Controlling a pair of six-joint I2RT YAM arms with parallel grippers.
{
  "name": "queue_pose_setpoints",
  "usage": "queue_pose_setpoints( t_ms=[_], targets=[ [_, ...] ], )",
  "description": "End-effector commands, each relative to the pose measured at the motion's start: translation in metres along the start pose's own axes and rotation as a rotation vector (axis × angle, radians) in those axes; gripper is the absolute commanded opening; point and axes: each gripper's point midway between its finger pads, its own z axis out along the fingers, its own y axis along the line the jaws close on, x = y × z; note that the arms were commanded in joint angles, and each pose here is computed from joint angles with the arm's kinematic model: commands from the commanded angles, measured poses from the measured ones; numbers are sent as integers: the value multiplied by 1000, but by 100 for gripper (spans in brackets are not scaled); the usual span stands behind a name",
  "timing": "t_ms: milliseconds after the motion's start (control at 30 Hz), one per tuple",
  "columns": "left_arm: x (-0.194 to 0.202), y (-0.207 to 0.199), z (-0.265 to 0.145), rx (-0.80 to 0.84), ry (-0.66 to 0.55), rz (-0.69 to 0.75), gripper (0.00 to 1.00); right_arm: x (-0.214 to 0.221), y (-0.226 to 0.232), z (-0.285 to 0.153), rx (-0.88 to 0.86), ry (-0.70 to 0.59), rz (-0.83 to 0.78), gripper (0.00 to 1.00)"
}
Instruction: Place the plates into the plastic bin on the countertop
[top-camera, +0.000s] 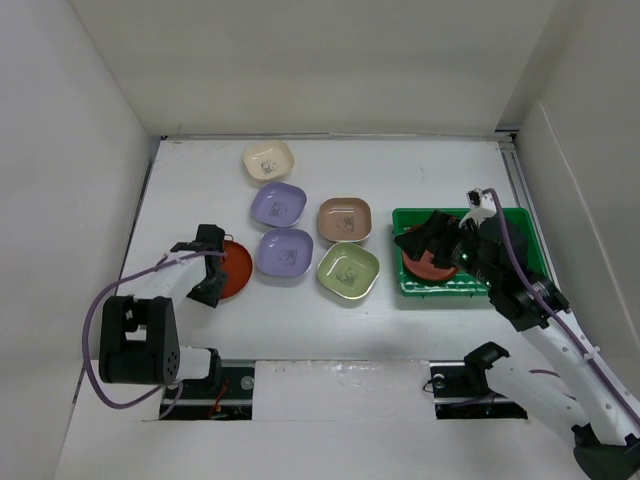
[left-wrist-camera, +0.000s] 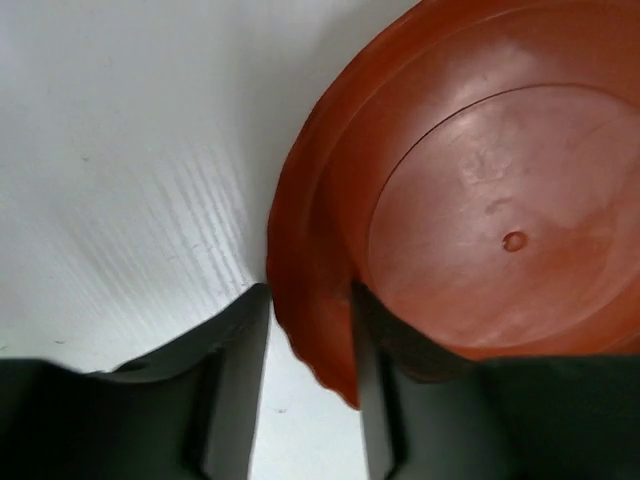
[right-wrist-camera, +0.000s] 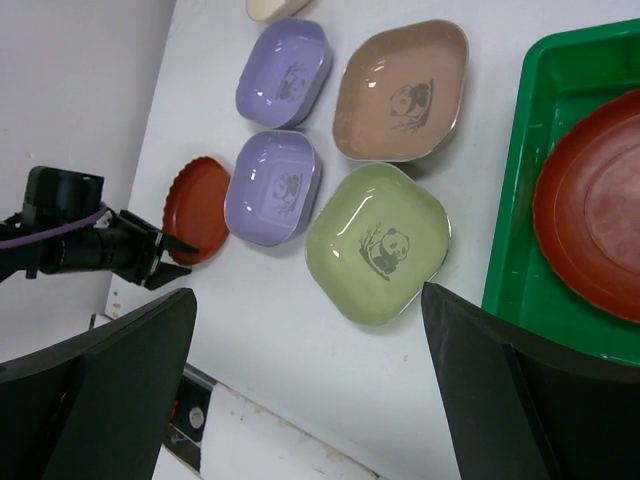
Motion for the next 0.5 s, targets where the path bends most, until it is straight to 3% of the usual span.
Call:
queue_pose_setpoints(
  t_ms=[0, 133, 233, 467],
  targets=[
    [0, 10, 17, -89, -28, -35, 30, -19, 16, -7, -67, -67, -23, 100],
    [-11, 12, 24, -133, -45, -66, 0, -18, 14, -4, -60, -58, -20, 100],
    [-34, 6, 13, -155, -135, -81, 0, -18, 20, 0, -92, -47, -22, 100],
    [-117, -41, -79, -25, -420, -174, 0, -8, 27, 19, -158, -1, -38, 100]
  ],
)
